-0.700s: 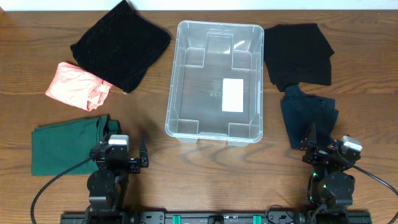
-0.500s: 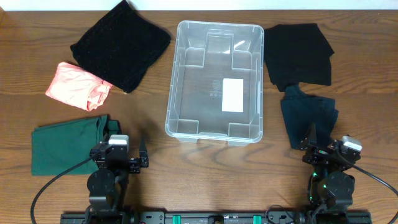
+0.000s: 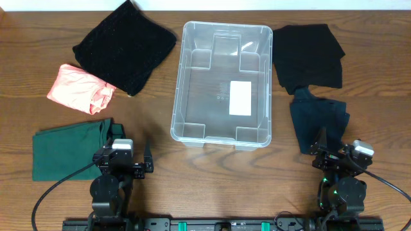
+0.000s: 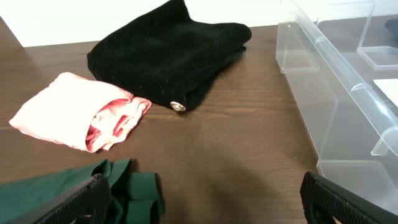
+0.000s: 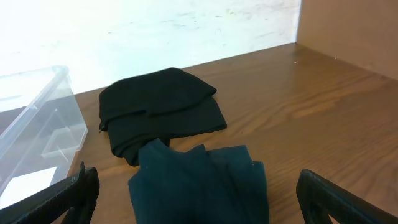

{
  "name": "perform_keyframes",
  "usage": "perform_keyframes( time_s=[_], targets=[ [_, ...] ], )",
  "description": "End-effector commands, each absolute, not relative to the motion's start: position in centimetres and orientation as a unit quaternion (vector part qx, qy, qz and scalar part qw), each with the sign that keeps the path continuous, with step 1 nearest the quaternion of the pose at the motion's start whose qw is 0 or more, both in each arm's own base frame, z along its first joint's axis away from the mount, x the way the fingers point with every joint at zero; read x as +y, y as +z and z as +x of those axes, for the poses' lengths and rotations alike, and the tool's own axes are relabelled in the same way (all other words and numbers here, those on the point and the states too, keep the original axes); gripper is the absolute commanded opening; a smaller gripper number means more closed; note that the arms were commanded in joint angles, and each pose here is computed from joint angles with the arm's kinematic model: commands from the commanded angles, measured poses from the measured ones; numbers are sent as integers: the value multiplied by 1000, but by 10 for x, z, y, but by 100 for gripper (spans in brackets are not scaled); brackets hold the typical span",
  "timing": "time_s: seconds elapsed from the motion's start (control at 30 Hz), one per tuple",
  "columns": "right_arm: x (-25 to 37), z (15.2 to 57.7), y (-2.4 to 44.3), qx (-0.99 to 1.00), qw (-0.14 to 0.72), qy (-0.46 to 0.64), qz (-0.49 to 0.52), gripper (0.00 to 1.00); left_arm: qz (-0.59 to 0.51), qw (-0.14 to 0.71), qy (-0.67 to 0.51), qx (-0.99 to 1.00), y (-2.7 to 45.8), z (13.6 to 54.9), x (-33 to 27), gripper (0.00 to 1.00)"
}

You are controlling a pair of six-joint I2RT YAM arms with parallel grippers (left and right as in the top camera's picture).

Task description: Pack container

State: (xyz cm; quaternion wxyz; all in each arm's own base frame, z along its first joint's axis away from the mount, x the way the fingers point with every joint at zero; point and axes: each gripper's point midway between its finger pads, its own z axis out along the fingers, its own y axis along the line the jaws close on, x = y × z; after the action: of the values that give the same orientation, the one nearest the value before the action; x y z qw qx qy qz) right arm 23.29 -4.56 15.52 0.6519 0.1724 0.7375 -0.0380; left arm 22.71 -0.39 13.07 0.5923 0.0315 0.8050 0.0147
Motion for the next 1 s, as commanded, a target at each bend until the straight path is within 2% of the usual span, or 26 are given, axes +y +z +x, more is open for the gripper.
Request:
perform_keyframes(
  time_s=[0.0, 0.47, 0.7, 0.97],
  targets=[
    [-47, 233, 154, 736, 652, -36, 178, 99, 24, 585, 17, 811, 121, 227, -2, 98],
    [-47, 233, 154, 736, 652, -36, 178, 99, 26, 608, 14, 793, 134, 231, -3, 98],
    [-47, 233, 154, 736, 652, -36, 178, 99, 23, 650, -9, 759, 166, 235, -9, 98],
    [-47, 233, 154, 736, 652, -36, 178, 99, -43, 685, -70, 724, 223, 231, -9, 98]
  ],
)
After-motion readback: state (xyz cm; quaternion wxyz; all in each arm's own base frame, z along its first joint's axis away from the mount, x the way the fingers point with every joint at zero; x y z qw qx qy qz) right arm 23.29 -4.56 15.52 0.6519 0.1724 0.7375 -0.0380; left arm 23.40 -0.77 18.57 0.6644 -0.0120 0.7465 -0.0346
